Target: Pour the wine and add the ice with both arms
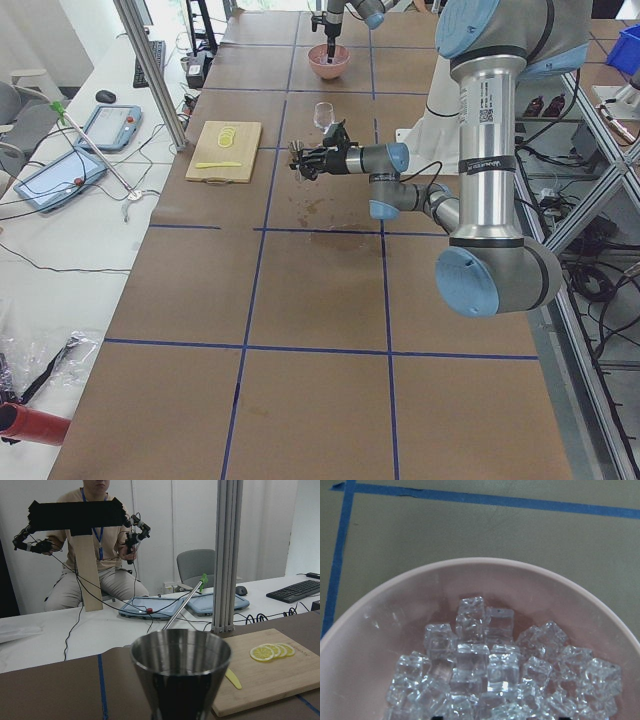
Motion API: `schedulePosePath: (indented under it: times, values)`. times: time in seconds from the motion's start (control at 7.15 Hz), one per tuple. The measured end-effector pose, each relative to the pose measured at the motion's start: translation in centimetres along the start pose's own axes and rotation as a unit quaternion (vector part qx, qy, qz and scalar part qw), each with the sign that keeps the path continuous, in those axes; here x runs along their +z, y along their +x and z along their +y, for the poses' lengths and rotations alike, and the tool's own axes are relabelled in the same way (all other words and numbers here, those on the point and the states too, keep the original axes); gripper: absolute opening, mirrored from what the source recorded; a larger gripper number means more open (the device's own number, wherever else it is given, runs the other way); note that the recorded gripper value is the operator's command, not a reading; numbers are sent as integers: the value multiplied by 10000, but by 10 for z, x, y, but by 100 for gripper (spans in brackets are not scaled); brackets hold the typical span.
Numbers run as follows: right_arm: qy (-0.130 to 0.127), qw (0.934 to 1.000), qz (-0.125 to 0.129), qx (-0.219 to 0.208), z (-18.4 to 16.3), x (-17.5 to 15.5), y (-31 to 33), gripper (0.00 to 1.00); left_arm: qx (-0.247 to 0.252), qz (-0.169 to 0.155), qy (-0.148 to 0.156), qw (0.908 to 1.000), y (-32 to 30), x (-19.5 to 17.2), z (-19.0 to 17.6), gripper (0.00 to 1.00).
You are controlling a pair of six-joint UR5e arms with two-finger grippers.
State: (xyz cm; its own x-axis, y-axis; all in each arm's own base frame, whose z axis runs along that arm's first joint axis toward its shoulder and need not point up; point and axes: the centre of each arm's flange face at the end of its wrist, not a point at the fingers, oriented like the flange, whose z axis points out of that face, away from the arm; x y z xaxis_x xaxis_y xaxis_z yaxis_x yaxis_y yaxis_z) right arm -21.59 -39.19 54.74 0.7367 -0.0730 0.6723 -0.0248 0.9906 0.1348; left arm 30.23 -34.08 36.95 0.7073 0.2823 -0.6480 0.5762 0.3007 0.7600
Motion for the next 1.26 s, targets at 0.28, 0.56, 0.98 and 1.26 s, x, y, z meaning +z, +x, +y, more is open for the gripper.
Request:
schedulePosePath:
  times: [0.28, 0.56, 0.98, 1.26]
  values:
    - [-56, 10000, -35, 4, 2, 0, 0, 70, -1, 1, 0, 10000, 0, 0, 0, 0]
    - [-69, 10000, -25, 13, 3, 0, 3, 60, -6, 1, 0, 10000, 0, 1, 1, 0]
    - [-91, 10000, -1, 18, 5, 1, 5, 37, 11, -36, -32, 10000, -3, 3, 7, 0]
    - [-87, 10000, 1, 15, 4, 0, 6, 30, 27, -60, -53, 10000, -5, 4, 11, 0]
